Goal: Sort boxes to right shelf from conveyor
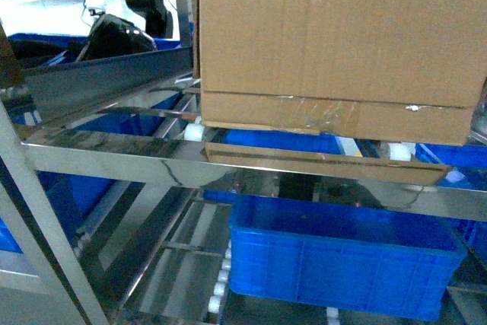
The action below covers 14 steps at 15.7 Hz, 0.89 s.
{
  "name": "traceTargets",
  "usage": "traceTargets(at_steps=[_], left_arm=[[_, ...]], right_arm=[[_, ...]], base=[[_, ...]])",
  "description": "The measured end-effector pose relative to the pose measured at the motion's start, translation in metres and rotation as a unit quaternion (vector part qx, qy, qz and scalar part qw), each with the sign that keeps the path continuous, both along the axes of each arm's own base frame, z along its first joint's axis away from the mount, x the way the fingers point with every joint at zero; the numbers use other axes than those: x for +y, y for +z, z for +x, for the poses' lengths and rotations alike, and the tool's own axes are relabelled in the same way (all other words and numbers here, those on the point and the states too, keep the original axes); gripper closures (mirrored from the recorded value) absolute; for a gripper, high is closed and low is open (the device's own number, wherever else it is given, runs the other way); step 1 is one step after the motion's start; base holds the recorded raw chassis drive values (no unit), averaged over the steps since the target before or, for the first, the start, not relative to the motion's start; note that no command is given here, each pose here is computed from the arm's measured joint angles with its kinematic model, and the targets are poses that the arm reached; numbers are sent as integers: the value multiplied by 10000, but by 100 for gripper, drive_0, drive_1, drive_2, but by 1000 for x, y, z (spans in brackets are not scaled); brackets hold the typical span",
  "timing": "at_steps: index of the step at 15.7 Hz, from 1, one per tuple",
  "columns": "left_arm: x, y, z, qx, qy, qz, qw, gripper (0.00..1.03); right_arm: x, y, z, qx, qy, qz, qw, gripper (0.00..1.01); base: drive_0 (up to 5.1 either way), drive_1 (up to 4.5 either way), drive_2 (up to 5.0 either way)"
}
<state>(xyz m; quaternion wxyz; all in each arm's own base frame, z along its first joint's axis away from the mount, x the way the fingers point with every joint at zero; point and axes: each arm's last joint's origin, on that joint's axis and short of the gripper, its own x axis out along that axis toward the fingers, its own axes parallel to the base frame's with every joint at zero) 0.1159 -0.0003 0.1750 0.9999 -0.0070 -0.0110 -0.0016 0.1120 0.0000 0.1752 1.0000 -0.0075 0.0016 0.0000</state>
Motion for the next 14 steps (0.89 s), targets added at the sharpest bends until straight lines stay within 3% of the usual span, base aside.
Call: traceTargets(at_steps=[3,5,6,14], left_arm=[[0,-3,-5,-2,2,0,10000,101],[0,-4,-7,38,6,0,10000,101],[0,-4,-8,19,4,0,10000,101],[0,-7,-18,107,4,0,9999,101]], right_arm=[[0,-4,-4,-103,0,2,9999,99],[0,-11,-13,154,2,2,9999,99],[0,-5,-15,-151,6,2,9999,99],[0,-8,-15,-40,2,2,10000,99]], base=[[0,0,0],[0,0,0],[0,0,0],[0,0,0]])
